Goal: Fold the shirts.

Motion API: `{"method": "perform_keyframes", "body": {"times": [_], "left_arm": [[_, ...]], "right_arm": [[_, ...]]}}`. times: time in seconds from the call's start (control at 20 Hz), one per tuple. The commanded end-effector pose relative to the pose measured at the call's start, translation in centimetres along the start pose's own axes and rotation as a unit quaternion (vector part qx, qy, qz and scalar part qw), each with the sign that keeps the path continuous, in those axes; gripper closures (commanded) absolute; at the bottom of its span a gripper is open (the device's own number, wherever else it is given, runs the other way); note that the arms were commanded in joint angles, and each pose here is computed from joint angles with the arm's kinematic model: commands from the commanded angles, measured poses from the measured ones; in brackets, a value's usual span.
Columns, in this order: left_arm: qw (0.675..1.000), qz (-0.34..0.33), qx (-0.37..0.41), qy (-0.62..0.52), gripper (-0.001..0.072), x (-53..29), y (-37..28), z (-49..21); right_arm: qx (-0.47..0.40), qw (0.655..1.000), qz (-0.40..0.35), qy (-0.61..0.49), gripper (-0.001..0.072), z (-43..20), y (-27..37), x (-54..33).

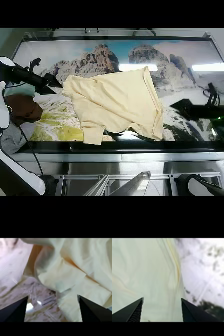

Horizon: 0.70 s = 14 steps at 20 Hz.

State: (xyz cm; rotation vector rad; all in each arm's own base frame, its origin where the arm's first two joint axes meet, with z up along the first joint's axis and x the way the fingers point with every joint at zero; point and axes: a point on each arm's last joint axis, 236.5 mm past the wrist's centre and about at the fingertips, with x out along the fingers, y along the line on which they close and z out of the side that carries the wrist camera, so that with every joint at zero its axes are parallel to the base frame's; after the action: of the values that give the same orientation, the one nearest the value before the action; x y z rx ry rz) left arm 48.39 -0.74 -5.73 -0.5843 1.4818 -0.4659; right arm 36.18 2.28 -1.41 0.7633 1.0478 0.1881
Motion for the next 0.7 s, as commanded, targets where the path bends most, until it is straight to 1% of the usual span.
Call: {"method": "perform_keyframes", "body": {"times": [0.0,0.2,0.35,0.5,0.55,0.6,0.65], "left_arm": [[1.0,-0.014,-0.026,0.003,0.0005,1.9,0.5,-0.5],[0.997,-0.026,-0.035,0.059,0.0011,4.1,0.1,-3.4],[0.998,-0.017,-0.036,0.045,0.0011,6.0,0.0,-2.9],[0.999,-0.005,-0.014,0.03,0.0012,8.1,-1.6,-2.0],[1.0,-0.002,-0.004,0.03,0.0012,8.9,-2.4,-1.9],[0.999,0.001,0.007,0.032,0.0062,9.7,-3.3,-1.9],[0.999,0.003,0.022,0.033,0.0275,10.4,-4.0,-1.9]], "right_arm": [[-0.017,1.0,0.007,0.005,0.0188,4.6,0.7,1.8],[0.009,0.997,0.005,0.071,0.0188,2.3,-1.6,5.9],[0.009,0.992,0.007,0.123,0.0189,-0.4,-2.2,8.5],[0.0,0.989,0.002,0.147,0.0191,-2.1,-2.1,10.7],[-0.002,0.988,0.001,0.154,0.023,-2.6,-2.0,11.2],[-0.004,0.987,0.002,0.162,0.0281,-3.0,-1.9,11.5],[-0.006,0.986,0.002,0.165,0.0281,-3.3,-1.8,11.7]]}}
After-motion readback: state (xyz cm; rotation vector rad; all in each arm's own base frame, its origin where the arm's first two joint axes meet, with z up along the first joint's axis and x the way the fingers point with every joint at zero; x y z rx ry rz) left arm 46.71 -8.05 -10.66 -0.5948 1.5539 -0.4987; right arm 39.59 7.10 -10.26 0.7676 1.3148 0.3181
